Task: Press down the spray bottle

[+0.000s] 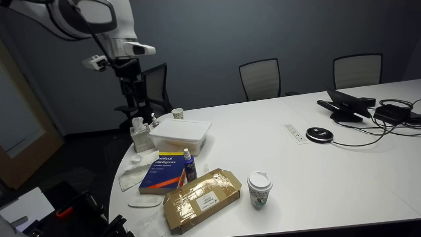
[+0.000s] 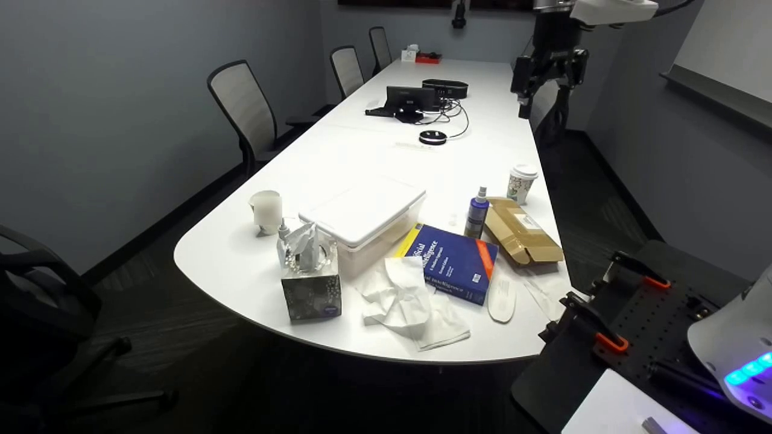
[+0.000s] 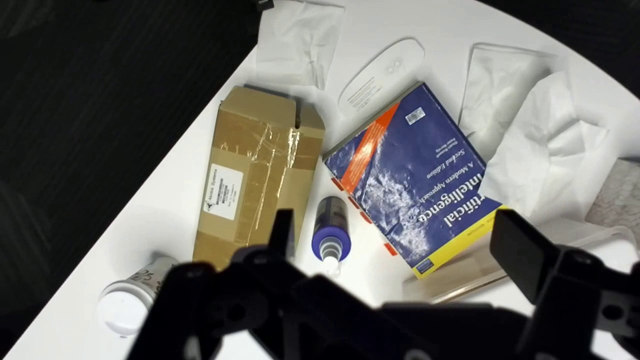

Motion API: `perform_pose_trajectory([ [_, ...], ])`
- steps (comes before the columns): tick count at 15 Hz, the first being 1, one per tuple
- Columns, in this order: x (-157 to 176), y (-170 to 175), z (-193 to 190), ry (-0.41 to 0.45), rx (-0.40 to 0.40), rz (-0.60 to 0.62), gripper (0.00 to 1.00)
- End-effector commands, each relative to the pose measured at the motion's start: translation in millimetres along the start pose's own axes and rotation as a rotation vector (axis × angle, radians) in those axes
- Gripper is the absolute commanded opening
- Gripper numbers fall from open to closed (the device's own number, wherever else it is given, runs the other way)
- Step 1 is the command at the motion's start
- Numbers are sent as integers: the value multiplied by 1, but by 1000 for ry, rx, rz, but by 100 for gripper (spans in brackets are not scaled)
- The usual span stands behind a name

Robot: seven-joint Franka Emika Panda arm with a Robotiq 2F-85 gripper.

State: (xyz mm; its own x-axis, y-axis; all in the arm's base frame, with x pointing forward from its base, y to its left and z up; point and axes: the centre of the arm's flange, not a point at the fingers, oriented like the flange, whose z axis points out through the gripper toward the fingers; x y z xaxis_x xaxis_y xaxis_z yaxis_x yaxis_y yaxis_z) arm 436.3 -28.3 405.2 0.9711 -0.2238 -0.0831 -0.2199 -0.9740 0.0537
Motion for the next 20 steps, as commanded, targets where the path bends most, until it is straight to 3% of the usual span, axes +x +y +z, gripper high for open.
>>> perform_pose_trajectory([
  [1,53,-2,24,-13,-3,54,100],
  [11,81,-8,103,7,3,182,100],
  [20,115,26,150,72,14,237,100],
])
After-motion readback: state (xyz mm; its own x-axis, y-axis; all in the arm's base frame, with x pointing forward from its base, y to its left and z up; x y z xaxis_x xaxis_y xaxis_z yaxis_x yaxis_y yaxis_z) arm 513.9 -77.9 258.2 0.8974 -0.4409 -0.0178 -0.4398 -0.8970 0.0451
